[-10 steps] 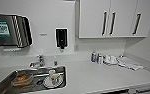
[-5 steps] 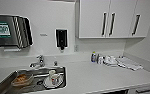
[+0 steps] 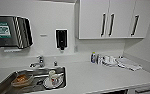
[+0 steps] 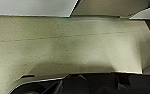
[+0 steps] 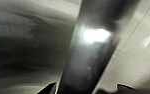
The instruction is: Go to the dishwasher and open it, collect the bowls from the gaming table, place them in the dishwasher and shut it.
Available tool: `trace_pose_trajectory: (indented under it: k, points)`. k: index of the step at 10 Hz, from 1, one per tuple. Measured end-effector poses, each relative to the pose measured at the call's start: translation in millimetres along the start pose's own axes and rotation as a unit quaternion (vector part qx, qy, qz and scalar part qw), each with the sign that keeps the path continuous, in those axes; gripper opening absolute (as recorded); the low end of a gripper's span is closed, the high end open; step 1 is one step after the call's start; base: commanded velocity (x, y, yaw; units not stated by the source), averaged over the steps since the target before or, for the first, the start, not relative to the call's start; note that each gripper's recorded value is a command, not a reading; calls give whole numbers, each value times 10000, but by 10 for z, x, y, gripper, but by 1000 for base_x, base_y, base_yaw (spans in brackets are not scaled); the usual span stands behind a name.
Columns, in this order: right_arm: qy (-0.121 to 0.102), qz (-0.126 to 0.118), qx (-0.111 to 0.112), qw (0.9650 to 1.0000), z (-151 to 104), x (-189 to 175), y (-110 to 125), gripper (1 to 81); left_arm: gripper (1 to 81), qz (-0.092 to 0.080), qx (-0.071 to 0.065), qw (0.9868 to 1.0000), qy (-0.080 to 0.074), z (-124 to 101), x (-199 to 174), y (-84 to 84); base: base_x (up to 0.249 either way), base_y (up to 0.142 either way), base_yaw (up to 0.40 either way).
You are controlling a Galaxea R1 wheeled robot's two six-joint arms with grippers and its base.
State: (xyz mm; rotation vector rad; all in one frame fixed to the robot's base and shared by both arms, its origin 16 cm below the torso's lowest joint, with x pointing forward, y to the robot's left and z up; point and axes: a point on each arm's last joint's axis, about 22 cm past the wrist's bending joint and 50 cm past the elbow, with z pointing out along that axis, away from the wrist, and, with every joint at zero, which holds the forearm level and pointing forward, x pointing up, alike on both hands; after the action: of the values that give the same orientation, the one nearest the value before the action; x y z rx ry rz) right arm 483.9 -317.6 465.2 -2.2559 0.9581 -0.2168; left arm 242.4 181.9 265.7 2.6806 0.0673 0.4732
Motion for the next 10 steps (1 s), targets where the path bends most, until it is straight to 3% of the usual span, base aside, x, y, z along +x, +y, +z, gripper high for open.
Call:
trace_pose_trajectory:
  k: [2, 4, 5, 6, 7, 10]
  points:
    - [-45, -37, -109, 9999, -17, -94, 175, 811, 811, 8, -2, 10000, 14, -4, 5, 3, 0, 0, 0]
    - [-158, -65, -314, 9994, -45, -273, 493, 811, 811, 19, -3, 10000, 25, -9, 9, 3, 0, 0, 0]
    - [-263, -12, -481, 9985, -65, -419, 743, 811, 811, 22, -2, 10000, 26, -10, 9, 1, 0, 0, 0]
    - [-422, -152, -796, 9958, -70, -635, 1169, 811, 811, 19, -4, 10000, 31, -9, 10, 5, 0, 0, 0]
    - [-242, -347, -803, 9959, -24, -637, 1252, 811, 811, 25, 0, 10000, 51, -8, 31, -5, 0, 0, 0]
    - [-275, -326, -826, 9957, -23, -644, 1262, 811, 811, 24, 24, 10000, 66, -27, 20, -41, 0, 0, 0]
